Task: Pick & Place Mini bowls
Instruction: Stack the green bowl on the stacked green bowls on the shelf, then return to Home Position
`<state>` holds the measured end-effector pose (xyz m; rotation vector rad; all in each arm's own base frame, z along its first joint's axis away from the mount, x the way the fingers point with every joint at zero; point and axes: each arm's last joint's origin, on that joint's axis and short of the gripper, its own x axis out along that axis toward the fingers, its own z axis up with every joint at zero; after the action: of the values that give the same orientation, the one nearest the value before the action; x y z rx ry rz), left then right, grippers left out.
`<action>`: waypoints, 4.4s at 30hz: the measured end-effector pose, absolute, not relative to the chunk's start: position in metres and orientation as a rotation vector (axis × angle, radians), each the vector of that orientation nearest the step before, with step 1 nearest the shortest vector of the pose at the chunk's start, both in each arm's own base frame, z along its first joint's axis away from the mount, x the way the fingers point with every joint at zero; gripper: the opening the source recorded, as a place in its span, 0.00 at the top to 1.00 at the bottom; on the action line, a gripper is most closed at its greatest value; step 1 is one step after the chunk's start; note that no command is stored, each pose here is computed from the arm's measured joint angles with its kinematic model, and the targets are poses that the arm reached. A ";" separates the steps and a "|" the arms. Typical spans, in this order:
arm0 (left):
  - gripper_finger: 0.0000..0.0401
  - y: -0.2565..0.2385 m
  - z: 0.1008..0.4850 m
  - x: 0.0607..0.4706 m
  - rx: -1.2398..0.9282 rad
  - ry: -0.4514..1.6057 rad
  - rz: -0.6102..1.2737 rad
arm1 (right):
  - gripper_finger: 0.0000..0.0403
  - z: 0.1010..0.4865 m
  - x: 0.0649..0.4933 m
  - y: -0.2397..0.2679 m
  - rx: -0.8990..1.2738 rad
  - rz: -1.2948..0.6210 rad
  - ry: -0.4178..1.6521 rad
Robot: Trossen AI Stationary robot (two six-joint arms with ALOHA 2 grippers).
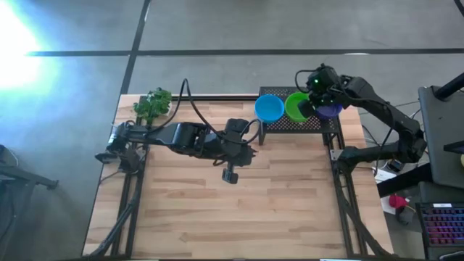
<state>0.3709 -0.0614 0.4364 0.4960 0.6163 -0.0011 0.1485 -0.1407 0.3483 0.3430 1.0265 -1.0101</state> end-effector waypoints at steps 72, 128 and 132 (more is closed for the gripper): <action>0.89 -0.059 0.435 0.369 0.457 0.637 0.018 | 0.87 0.357 0.141 -0.134 0.239 -0.974 0.978; 1.00 -0.011 0.393 0.129 0.175 0.100 0.151 | 0.98 0.357 0.117 0.007 -0.008 0.206 0.412; 1.00 -0.010 0.378 0.120 0.176 0.097 0.151 | 0.98 0.348 0.107 0.007 -0.003 0.209 0.406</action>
<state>0.1197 -0.0099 0.3780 0.1758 0.0974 0.1513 0.1073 0.0071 0.3480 -0.0029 0.4064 0.2091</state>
